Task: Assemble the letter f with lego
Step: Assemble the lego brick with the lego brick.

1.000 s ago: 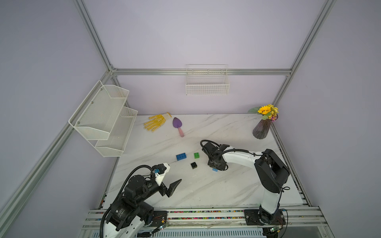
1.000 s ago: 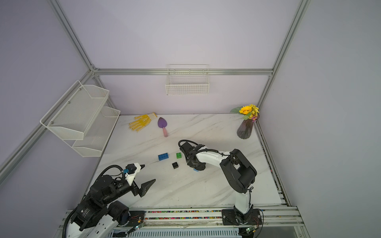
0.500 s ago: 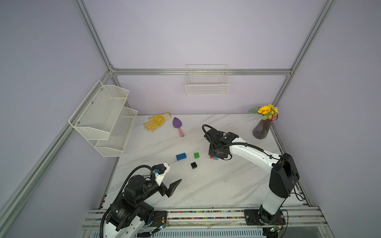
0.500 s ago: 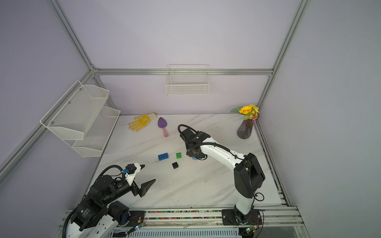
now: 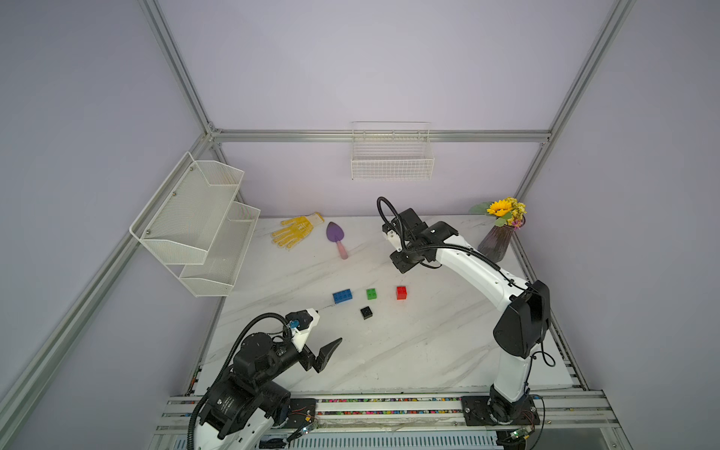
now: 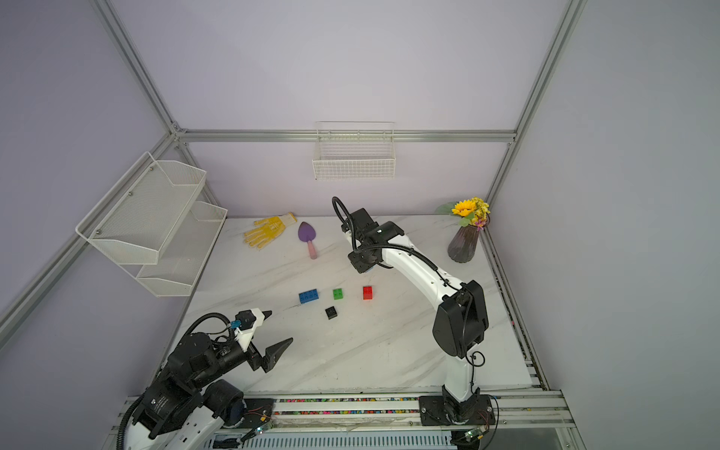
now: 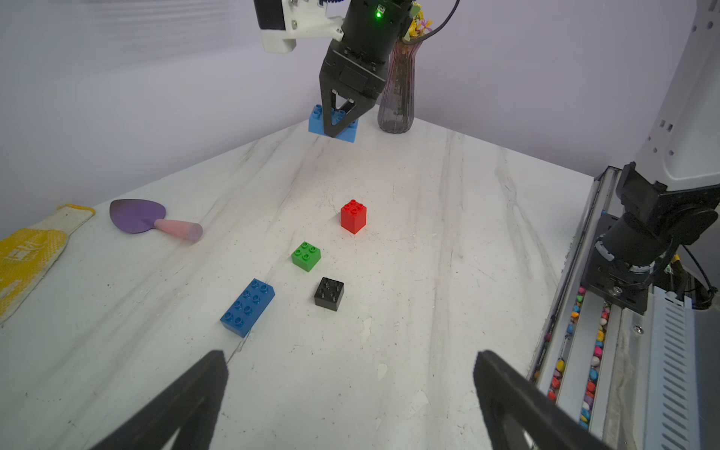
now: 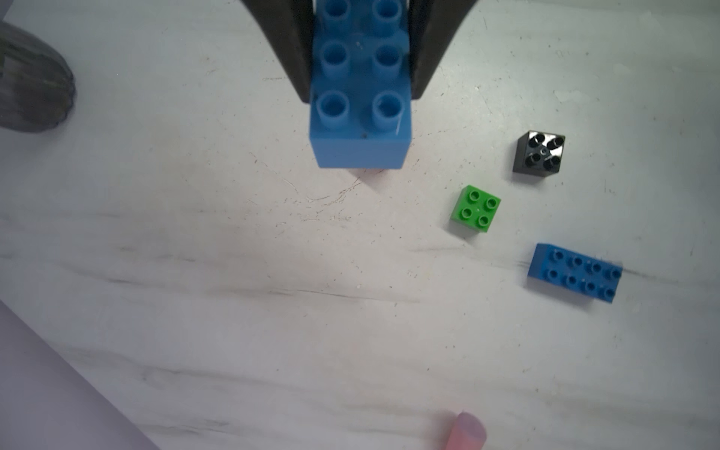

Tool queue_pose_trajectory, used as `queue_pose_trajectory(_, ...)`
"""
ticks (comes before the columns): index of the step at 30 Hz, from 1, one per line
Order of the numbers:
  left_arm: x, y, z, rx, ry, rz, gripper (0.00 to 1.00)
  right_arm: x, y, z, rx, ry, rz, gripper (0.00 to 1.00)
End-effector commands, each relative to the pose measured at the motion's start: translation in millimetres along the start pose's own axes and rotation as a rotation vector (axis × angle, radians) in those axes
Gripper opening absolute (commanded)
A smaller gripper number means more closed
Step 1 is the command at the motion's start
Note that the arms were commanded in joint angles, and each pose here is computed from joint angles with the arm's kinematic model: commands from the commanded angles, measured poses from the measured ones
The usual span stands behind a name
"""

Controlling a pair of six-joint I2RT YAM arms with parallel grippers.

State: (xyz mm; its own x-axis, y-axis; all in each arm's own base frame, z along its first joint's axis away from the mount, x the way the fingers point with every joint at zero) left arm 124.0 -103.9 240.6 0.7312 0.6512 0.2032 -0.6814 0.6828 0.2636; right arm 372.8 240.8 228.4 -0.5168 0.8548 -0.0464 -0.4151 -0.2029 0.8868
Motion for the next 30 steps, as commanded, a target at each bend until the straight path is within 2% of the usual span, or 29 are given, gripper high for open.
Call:
queue_pose_trajectory(1, 0.2, -0.6, 2.5, -0.011, -0.038, -0.003, 1.0, 6.7, -8.6, -1.6, -0.034, 0.411, 0.13, 0.0)
queue_pose_trajectory(4, 0.0, -0.6, 2.3, -0.011, -0.038, -0.003, 1.0, 5.2, -20.5, -12.4, -0.049, 0.604, 0.163, 0.0)
queue_pose_trajectory(8, 0.1, -0.5, 2.6, -0.011, -0.038, -0.004, 1.0, -15.0, -45.9, -8.2, -0.018, 0.583, 0.174, 0.0)
queue_pose_trajectory(11, 0.3, -1.0, 2.3, -0.008, -0.036, -0.003, 1.0, -13.3, -61.1, -17.3, -0.027, 0.68, 0.195, 0.0)
queue_pose_trajectory(15, -0.1, -2.3, 1.5, -0.003, -0.034, -0.01, 1.0, -4.1, -67.1, -33.1, -0.063, 0.781, 0.317, 0.0)
queue_pose_trajectory(25, -0.8, -4.7, 1.3, 0.002, -0.027, -0.023, 1.0, -0.1, -76.4, -41.0, -0.022, 0.854, 0.383, 0.0)
queue_pose_trajectory(30, 0.1, -5.3, 1.1, 0.005, -0.026, -0.018, 1.0, -1.8, -79.5, -45.6, 0.03, 0.846, 0.406, 0.0)
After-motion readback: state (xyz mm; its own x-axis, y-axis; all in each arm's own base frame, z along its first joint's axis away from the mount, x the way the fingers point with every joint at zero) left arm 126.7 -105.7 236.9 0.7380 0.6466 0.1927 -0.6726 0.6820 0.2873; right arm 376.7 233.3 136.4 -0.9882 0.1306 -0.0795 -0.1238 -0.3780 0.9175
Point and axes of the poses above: each gripper's point midway between its finger pads, its own y axis back along the fingers, its own x axis along the line the jaws close on, z = x × y, the point moved 5 cm from there along y, back along the fingers, and after that the axes turned 12 degrees about -y, right-handed, at the moved point
